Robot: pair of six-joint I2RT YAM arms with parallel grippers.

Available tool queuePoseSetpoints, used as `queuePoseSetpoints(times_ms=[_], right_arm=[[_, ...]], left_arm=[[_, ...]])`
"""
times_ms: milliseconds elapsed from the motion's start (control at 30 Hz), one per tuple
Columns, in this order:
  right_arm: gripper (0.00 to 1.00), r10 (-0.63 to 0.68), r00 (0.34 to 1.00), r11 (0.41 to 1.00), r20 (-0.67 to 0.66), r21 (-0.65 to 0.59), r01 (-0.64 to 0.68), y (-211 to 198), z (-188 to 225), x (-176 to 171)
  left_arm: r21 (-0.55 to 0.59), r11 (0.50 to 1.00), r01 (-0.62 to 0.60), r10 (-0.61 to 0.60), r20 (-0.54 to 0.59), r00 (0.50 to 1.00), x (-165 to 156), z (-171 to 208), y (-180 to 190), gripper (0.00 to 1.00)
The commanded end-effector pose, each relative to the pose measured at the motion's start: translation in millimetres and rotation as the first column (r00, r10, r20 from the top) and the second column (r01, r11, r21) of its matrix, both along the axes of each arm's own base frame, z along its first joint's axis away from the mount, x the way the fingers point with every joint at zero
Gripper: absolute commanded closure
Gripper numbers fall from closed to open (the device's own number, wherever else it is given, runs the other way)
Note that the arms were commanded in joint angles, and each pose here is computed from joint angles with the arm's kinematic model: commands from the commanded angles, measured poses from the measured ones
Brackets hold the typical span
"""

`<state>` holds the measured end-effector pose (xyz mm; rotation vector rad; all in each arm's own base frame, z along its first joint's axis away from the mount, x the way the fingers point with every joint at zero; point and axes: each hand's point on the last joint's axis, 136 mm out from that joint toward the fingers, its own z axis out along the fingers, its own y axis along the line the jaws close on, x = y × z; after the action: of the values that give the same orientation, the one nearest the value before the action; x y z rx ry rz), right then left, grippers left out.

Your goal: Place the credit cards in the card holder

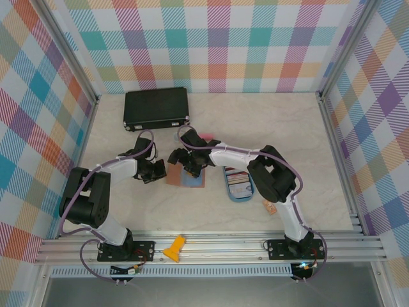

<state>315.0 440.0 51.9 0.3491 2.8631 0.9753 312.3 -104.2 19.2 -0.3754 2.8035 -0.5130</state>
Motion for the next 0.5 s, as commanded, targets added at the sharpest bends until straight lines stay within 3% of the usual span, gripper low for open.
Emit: queuePoseSetpoints(times_ms=[0,467], right_arm=[[0.16,0.002,1.0,1.0,0.014,0.021,-0.002,7.0,9.2,-2.3],[0.15,-0.011,1.0,0.984,0.012,0.178,0.009,26.4,22.0,0.0]], left_arm=[[0.019,1.0,0.009,-0.007,-0.081,0.997,-21.8,-19.7,6.3,1.0],[0.01,1.0,0.012,-0.011,-0.082,0.997,-23.3,-16.6,5.0,1.0]])
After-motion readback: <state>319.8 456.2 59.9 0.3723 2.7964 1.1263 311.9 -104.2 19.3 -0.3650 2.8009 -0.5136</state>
